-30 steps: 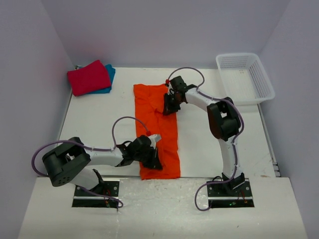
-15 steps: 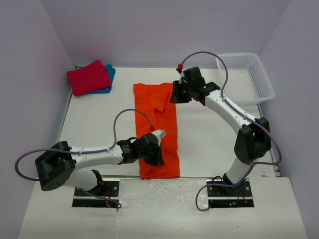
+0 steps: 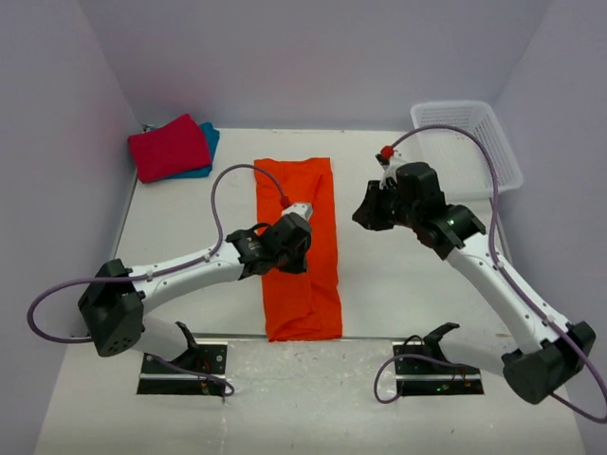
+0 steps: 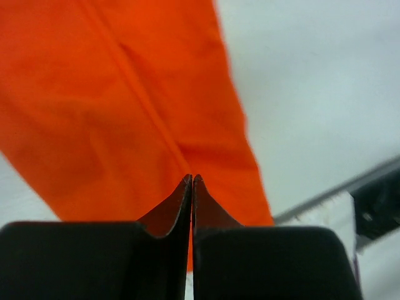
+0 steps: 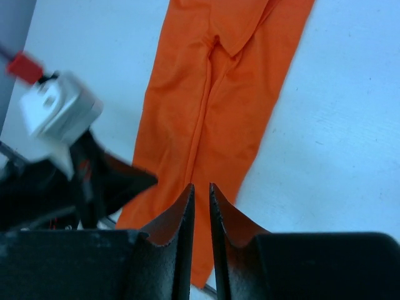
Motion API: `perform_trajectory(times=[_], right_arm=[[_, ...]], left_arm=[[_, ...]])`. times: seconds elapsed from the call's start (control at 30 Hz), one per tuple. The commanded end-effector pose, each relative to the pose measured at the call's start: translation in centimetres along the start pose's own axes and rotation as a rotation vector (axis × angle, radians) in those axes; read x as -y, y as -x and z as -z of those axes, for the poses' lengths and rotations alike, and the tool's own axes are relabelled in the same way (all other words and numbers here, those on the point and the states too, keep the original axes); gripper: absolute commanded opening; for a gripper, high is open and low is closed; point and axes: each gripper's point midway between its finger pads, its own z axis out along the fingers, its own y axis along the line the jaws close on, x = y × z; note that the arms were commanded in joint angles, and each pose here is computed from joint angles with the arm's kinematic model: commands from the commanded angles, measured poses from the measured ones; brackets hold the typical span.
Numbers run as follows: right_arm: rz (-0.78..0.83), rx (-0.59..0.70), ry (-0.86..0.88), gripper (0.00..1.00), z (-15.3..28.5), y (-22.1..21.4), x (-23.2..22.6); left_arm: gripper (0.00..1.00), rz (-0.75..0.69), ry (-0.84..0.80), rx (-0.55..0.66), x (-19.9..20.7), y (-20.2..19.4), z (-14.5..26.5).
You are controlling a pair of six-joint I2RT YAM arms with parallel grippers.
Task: Fold and stack the t-shirts
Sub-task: Grab the bottom of the folded rectangular tshirt with both arms
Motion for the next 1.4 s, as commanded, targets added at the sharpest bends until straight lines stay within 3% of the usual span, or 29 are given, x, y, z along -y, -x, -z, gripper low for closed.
perform_trajectory(times=[0.0, 0.1, 0.33, 0.63, 0.93, 1.37], right_arm=[[-0.002, 0.025, 0.011, 0.16, 3.7, -1.5, -0.6], [0.006, 0.038, 0.030, 0.08, 6.4, -3.9, -0.5], [-0.019, -0.035, 0.016, 0.05, 7.0, -9.4, 1.5], [-0.015, -0.072, 0.048, 0.04, 7.0, -10.0, -0.2], [-0.021, -0.130, 0.015, 0.03, 4.8, -10.7, -0.6], [-0.007, -0.246, -0.020, 0.03, -2.8, -11.8, -1.7]], left_arm=[[0.00, -0.024, 0.156, -0.003, -5.4, 2.0, -2.0], [0.00, -0.007, 0.138, -0.021, -7.0, 3.9, -4.5], [0.00, 0.020, 0.051, -0.037, -7.6, 5.6, -7.4], [0.00, 0.057, -0.005, -0.096, -8.1, 4.1, -9.9], [0.00, 0.121, 0.049, -0.164, -12.6, 3.0, -13.5], [0.00, 0.079, 0.004, -0.175, -13.6, 8.6, -17.9]])
